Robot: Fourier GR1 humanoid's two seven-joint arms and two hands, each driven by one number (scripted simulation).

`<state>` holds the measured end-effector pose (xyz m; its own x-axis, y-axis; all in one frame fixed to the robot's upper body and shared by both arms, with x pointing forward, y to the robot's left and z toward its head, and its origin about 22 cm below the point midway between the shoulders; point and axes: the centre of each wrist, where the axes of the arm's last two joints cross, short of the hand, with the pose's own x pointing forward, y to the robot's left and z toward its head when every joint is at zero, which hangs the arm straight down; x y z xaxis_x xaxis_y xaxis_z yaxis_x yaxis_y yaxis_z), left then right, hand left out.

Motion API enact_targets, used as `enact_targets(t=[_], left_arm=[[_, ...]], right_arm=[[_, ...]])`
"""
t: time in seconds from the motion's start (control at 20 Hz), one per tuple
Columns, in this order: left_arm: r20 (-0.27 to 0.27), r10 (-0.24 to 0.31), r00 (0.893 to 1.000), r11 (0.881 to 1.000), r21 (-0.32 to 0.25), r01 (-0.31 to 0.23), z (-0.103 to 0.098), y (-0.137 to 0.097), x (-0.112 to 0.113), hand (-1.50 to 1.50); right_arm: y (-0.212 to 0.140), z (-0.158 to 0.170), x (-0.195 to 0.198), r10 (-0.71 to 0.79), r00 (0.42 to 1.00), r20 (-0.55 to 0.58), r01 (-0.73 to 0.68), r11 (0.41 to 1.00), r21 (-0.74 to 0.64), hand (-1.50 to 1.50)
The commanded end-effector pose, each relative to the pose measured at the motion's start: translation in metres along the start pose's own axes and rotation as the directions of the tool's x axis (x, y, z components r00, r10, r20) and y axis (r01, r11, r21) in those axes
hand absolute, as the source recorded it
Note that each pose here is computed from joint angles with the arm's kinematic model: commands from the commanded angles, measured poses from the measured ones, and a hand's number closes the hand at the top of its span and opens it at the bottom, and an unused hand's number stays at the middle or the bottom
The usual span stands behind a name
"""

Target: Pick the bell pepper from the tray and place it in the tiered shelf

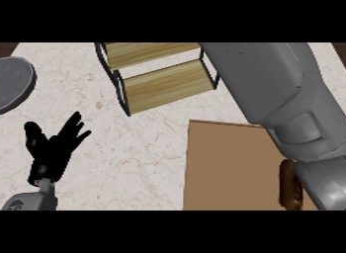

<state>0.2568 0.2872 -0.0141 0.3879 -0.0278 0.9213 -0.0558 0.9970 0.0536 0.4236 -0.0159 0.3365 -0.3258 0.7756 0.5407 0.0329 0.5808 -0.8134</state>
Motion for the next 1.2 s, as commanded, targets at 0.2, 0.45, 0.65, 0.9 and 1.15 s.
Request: enact_targets(t=[0.2,0.45,0.65,0.9,1.15], left_arm=[[-0.048,-0.010,0.999,1.000,-0.013,0.010,-0.002,-0.018,-0.003,0.00],[-0.035,-0.011,0.999,1.000,-0.016,0.011,0.001,-0.011,-0.004,0.00],[-0.043,0.009,0.999,1.000,0.003,-0.009,-0.004,-0.003,0.001,0.00],[-0.045,-0.002,0.999,1.000,0.004,0.002,-0.003,0.000,-0.015,0.00],[-0.044,0.007,0.999,1.000,-0.003,-0.007,-0.004,0.004,-0.016,0.00]], right_arm=[[0.006,-0.012,-0.008,-0.029,0.998,0.054,0.028,1.000,0.003,1.50],[-0.016,-0.017,-0.020,-0.027,0.998,0.062,0.026,1.000,0.012,1.50],[-0.004,-0.016,-0.018,0.066,0.997,0.050,-0.067,0.997,0.025,1.50],[0.000,-0.017,-0.036,-0.261,0.964,-0.050,0.254,0.960,-0.118,-1.50],[-0.016,-0.018,-0.022,-0.445,0.895,-0.035,0.437,0.888,-0.144,-1.50]])
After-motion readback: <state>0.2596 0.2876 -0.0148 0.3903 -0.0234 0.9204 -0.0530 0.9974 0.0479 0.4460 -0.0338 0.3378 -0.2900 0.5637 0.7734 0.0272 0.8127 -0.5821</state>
